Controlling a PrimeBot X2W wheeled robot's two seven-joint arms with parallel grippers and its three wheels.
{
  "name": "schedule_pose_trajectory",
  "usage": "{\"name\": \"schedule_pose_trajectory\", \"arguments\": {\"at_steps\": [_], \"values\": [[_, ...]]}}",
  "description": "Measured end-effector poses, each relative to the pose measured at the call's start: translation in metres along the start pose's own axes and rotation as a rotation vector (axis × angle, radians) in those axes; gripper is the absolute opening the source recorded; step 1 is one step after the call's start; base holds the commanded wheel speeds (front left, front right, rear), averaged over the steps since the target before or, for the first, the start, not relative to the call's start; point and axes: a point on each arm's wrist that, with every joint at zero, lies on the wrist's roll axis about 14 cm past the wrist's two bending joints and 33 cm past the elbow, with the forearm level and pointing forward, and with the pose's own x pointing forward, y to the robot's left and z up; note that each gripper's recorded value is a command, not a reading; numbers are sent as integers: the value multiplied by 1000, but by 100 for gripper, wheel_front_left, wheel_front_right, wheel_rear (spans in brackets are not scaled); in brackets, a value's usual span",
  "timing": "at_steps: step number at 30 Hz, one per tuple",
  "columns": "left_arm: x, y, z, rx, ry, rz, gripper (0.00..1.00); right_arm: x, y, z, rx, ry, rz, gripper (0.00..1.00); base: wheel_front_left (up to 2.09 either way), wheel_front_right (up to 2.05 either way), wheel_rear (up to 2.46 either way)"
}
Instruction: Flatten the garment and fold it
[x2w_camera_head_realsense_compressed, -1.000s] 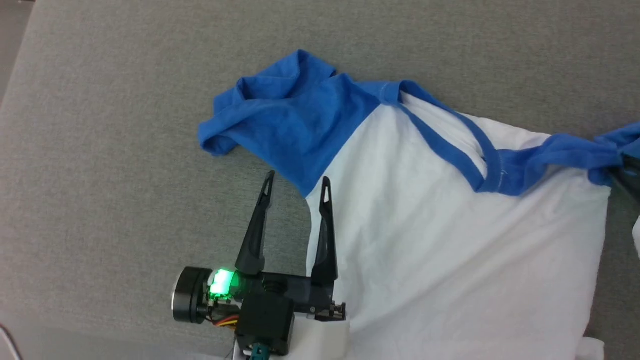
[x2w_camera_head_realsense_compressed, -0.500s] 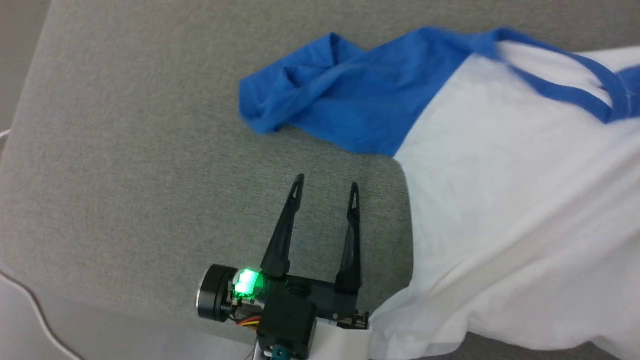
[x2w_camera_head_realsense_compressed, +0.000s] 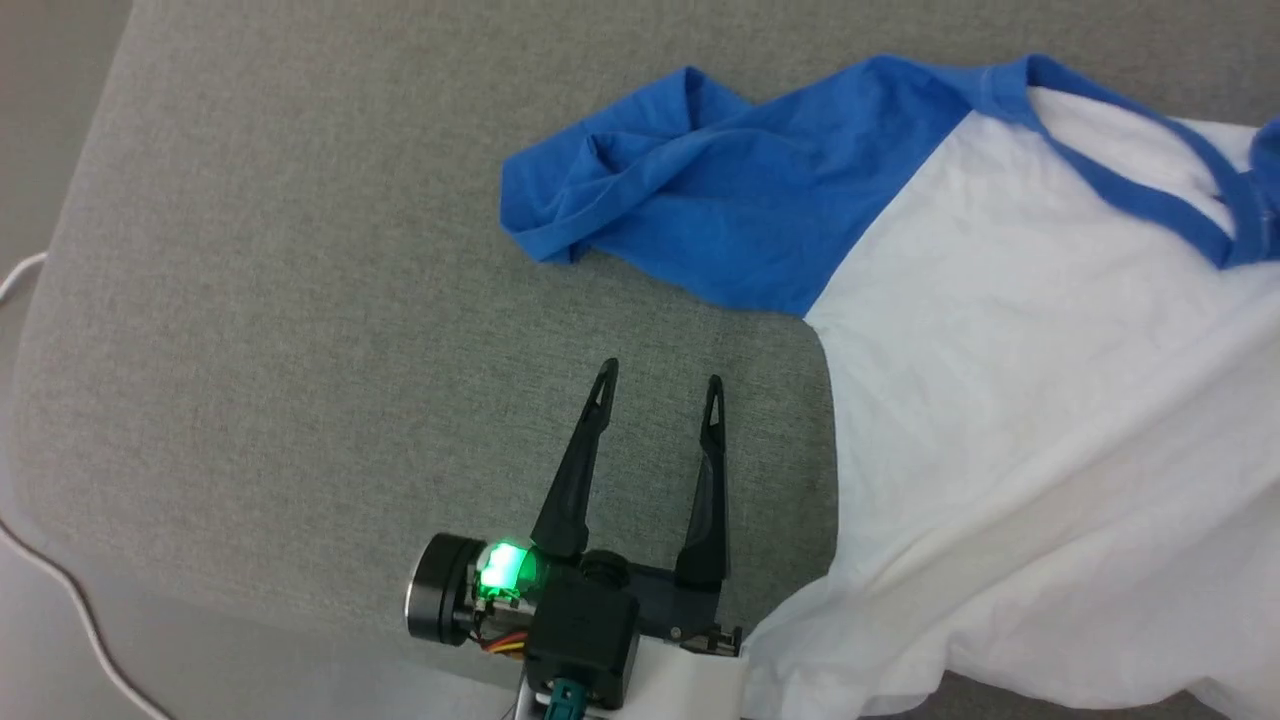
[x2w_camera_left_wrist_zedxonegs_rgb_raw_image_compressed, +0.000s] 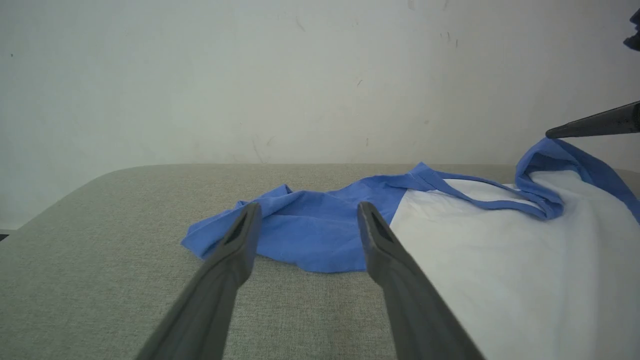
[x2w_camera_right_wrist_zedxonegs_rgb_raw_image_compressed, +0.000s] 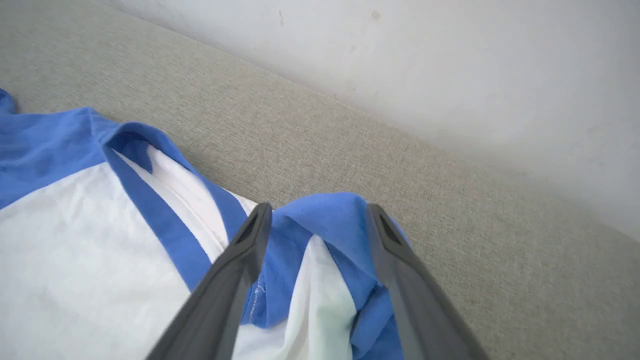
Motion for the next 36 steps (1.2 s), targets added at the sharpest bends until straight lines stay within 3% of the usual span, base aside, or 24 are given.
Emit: {"name": "schedule_pose_trajectory", "arguments": {"at_steps": [7, 21, 22, 23, 24, 25, 30, 36], "values": [[-4, 0, 20, -17, -53, -5, 100, -49, 14, 23, -65, -33, 59, 100, 0, 0, 0], [-2, 3, 7, -14, -15, 9, 100, -9, 50, -80, -103, 202, 148, 100, 0, 0, 0], [-2, 4, 7, -13, -13, 11, 100, -7, 51, -82, -103, 204, 153, 96, 0, 0, 0], [-2, 4, 7, -12, -12, 13, 100, -5, 51, -83, -106, 205, 152, 58, 0, 0, 0], [-2, 4, 7, -12, -12, 13, 100, -4, 51, -82, -109, 204, 151, 40, 0, 0, 0], [-2, 4, 7, -12, -13, 13, 100, -3, 50, -80, -109, 196, 149, 1, 0, 0, 0], [-2, 3, 10, -16, -23, 9, 100, -3, 46, -65, -123, 140, 136, 0, 0, 0, 0], [-3, 1, 14, -23, -33, 4, 100, -7, 36, -12, -135, 12, 117, 0, 0, 0, 0]]}}
